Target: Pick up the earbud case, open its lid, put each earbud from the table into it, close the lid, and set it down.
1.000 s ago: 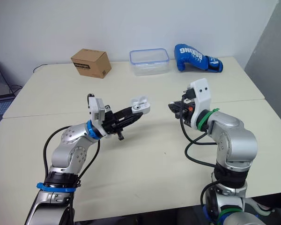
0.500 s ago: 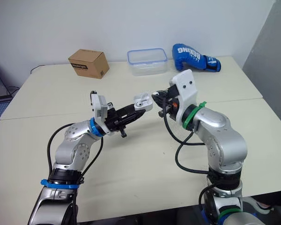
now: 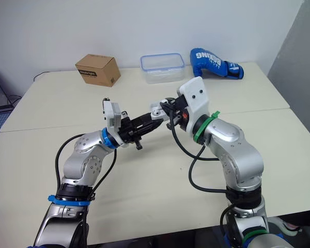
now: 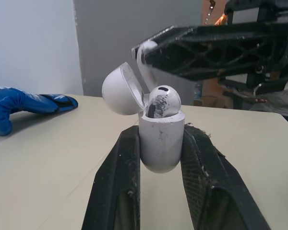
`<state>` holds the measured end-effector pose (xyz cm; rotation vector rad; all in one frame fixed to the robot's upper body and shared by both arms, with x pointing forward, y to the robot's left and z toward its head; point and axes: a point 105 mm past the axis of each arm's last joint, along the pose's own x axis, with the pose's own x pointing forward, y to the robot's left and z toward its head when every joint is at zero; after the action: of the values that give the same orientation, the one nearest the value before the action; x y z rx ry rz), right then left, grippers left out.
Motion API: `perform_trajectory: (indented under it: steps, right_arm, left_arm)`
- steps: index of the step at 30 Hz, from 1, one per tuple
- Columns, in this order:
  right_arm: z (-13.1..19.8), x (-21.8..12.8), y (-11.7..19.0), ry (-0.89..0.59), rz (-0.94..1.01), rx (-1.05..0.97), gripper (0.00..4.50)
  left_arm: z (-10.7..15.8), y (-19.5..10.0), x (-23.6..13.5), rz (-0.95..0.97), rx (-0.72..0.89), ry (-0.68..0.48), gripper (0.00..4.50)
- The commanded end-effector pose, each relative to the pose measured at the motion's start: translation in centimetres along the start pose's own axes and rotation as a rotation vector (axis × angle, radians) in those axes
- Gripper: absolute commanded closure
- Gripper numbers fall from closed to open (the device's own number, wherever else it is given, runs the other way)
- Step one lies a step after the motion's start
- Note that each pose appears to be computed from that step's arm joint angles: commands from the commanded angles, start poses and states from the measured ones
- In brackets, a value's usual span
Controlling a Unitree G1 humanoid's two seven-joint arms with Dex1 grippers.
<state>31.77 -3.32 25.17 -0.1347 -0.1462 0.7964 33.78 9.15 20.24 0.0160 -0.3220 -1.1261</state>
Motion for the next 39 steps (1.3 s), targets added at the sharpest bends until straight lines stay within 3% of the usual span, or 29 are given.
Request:
perform_trajectory:
  steps: [1, 18, 28, 39]
  right_arm:
    - [0.8, -0.2, 0.3, -0.041, 0.005, -0.014, 4.13]
    - [0.2, -0.1, -0.8, -0.03, -0.066, -0.058, 4.13]
    - [-0.4, 0.3, 0.0, -0.001, -0.045, -0.104, 4.13]
    - [-0.3, 0.1, -0.1, -0.007, -0.046, -0.102, 0.33]
  left_arm:
    - [1.2, -0.1, 0.5, -0.013, 0.017, -0.044, 3.7]
    - [1.6, -0.3, 0.4, -0.011, 0.012, -0.051, 3.7]
    - [1.8, -0.3, 0.7, -0.016, 0.013, -0.061, 3.7]
    - [1.9, -0.4, 0.7, -0.019, 0.017, -0.059, 3.7]
